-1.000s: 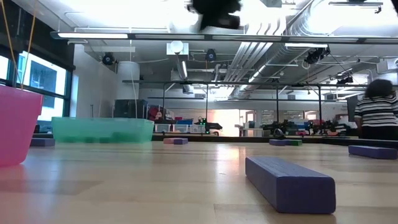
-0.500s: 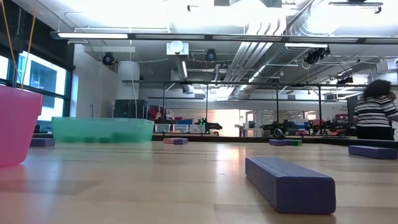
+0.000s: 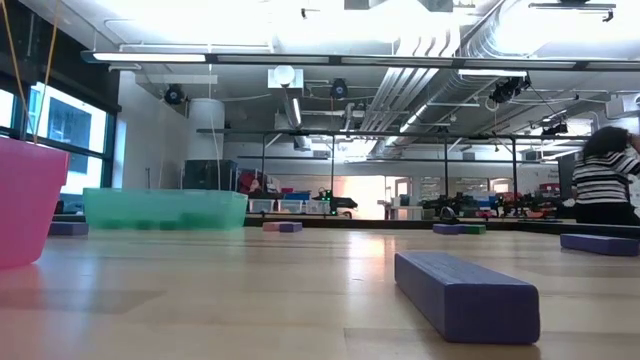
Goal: Sort blocks
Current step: Adjust the yellow bin, then put the pink block into the pink bin
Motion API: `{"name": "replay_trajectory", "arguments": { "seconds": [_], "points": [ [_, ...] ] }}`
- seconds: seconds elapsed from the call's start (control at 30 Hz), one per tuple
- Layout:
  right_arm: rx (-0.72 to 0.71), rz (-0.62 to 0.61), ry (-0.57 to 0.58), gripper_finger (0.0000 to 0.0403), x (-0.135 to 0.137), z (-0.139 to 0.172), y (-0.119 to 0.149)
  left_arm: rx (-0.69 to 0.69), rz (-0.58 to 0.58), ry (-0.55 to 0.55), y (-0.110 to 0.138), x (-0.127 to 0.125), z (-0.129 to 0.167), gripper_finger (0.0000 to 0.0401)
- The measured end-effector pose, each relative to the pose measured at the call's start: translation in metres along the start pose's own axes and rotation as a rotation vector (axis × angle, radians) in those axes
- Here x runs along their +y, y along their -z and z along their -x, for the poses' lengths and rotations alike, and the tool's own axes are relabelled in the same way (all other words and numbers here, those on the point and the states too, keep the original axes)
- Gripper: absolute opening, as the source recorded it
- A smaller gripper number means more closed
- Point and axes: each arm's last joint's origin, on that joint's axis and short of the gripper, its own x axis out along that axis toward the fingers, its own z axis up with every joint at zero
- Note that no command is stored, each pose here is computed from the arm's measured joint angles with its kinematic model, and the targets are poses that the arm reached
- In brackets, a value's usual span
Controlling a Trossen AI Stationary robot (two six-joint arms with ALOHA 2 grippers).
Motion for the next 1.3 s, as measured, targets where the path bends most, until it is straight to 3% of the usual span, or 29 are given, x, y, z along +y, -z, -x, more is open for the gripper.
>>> {"name": "replay_trajectory", "arguments": {
  "seconds": [0.1, 0.37, 1.0, 1.3],
  "points": [
    [0.005, 0.001, 0.036, 0.0, 0.004, -0.017, -0.012, 0.002, -0.001, -0.001, 0.0, 0.0, 0.0, 0.0257],
    [0.043, 0.022, -0.03, 0.0, 0.02, -0.046, -0.027, 0.001, -0.003, 0.0, 0.0, 0.0, 0.0, 0.0257],
    [-0.184, -0.037, 0.024, 0.0, 0.02, -0.039, -0.075, 0.0, -0.036, 0.0, 0.0, 0.0, 0.0, 0.0257],
    [-0.189, 0.021, 0.038, 0.0, 0.028, -0.024, -0.072, 0.0, -0.031, 0.0, 0.0, 0.0, 0.0, 0.0257]
  ]
}}
